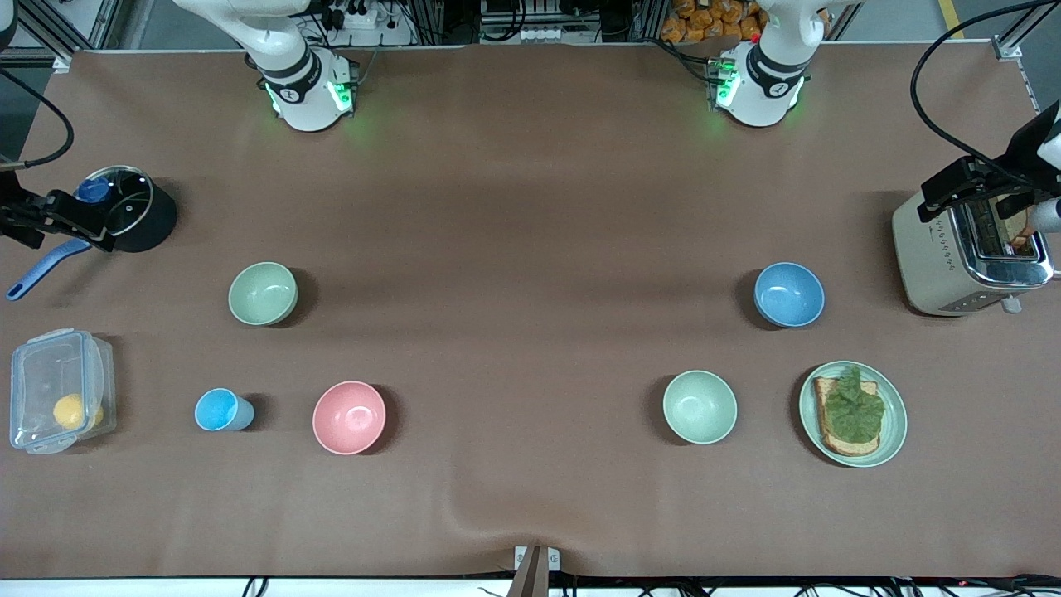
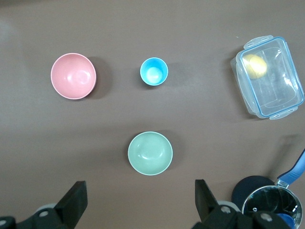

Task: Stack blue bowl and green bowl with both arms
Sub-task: 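Move the left gripper to the blue bowl while the right approaches the green bowl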

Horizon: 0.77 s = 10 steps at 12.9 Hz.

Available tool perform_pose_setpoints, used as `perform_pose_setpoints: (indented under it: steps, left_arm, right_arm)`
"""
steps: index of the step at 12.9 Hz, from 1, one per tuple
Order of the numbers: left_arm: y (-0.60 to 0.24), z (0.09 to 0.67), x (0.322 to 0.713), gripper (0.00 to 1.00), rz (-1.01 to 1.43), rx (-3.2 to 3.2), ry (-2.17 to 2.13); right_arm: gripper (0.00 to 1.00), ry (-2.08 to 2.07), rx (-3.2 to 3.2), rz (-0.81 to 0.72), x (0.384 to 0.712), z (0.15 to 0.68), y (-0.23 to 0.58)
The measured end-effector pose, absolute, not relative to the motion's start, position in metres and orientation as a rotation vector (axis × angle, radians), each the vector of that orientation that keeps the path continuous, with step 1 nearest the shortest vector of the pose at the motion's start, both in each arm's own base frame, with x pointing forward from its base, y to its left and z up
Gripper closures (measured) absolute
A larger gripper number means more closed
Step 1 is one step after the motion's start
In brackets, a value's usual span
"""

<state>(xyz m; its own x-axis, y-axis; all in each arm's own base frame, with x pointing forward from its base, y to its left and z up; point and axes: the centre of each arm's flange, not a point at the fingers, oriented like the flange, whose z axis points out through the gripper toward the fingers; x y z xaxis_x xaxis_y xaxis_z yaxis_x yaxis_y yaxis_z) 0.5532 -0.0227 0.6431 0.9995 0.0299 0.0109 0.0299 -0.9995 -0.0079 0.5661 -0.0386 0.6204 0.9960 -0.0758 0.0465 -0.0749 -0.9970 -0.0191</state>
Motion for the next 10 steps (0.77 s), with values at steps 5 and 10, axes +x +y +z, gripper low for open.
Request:
perform_pose_setpoints:
  steps: [5, 10]
  left_arm:
    - [-0.021, 0.642, 0.553, 0.00, -0.005, -3.133, -0.051]
    - [-0.010, 0.633, 0.557, 0.00, 0.023, -3.134, -0.077]
  right_arm:
    - [0.00, 0.115, -3.121, -0.072, 0.566, 0.620, -0.038]
    - [0.00, 0.107, -3.122, -0.058, 0.568, 0.615, -0.036]
